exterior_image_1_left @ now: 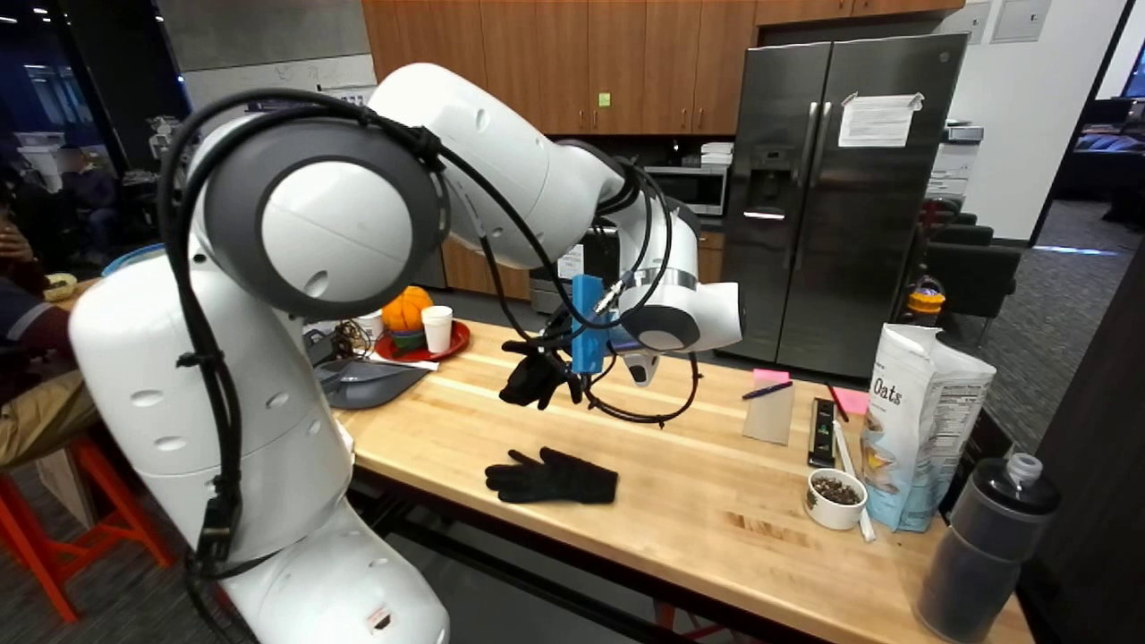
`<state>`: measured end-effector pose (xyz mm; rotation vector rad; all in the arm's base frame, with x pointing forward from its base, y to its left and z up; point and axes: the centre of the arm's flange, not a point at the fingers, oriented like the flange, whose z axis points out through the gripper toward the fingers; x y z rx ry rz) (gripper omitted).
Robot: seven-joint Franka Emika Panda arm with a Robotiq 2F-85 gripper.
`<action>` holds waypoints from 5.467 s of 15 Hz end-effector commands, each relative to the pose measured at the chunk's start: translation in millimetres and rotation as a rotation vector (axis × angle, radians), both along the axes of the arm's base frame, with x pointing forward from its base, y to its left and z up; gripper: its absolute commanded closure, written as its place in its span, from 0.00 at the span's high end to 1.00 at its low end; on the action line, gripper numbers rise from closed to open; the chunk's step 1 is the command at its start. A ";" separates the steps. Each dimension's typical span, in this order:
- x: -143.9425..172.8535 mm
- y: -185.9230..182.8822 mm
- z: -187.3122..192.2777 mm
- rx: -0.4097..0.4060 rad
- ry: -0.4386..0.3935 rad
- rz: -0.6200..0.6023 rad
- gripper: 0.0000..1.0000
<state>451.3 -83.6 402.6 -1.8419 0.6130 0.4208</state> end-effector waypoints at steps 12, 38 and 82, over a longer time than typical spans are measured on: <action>35.6 -44.2 -76.9 0.106 0.336 -0.222 0.01; 39.4 -59.9 -20.0 0.394 0.170 -0.023 0.01; 97.0 -76.1 -24.2 -0.789 0.139 -0.577 0.01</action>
